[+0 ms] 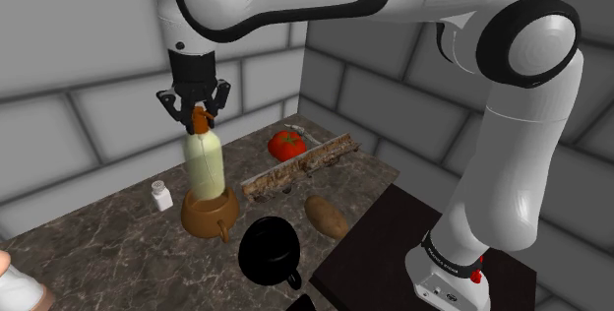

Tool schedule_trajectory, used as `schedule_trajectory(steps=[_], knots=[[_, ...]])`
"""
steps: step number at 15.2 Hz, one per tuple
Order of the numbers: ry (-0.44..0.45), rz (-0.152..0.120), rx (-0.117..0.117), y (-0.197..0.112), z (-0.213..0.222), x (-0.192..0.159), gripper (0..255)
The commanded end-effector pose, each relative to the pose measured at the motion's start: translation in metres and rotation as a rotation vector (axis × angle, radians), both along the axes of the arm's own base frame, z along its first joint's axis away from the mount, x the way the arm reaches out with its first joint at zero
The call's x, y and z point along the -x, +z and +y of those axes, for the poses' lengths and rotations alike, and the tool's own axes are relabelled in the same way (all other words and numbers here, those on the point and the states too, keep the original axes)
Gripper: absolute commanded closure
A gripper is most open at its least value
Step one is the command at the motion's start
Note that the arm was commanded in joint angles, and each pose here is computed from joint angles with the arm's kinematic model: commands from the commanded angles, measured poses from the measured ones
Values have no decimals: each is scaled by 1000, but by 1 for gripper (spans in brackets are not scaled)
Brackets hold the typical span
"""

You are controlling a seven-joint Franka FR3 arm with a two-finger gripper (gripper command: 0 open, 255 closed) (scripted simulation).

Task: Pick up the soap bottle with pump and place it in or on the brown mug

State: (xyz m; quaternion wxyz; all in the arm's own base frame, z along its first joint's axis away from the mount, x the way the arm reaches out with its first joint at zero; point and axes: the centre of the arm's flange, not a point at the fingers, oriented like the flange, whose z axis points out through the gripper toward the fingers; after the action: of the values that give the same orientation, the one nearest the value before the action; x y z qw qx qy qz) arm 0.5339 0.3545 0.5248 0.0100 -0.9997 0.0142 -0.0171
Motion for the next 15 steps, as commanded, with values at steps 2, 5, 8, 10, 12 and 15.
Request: schedule_trajectory(steps=[2, 5, 8, 10, 12, 15], knots=[[0, -1, 0, -16, 0, 0, 255], [0, -1, 0, -32, 0, 0, 255], [0, -1, 0, -50, 0, 0, 255], [0, -1, 0, -50, 0, 0, 255], [0, -1, 0, -50, 0, 0, 255], [0, -1, 0, -50, 0, 0, 255]])
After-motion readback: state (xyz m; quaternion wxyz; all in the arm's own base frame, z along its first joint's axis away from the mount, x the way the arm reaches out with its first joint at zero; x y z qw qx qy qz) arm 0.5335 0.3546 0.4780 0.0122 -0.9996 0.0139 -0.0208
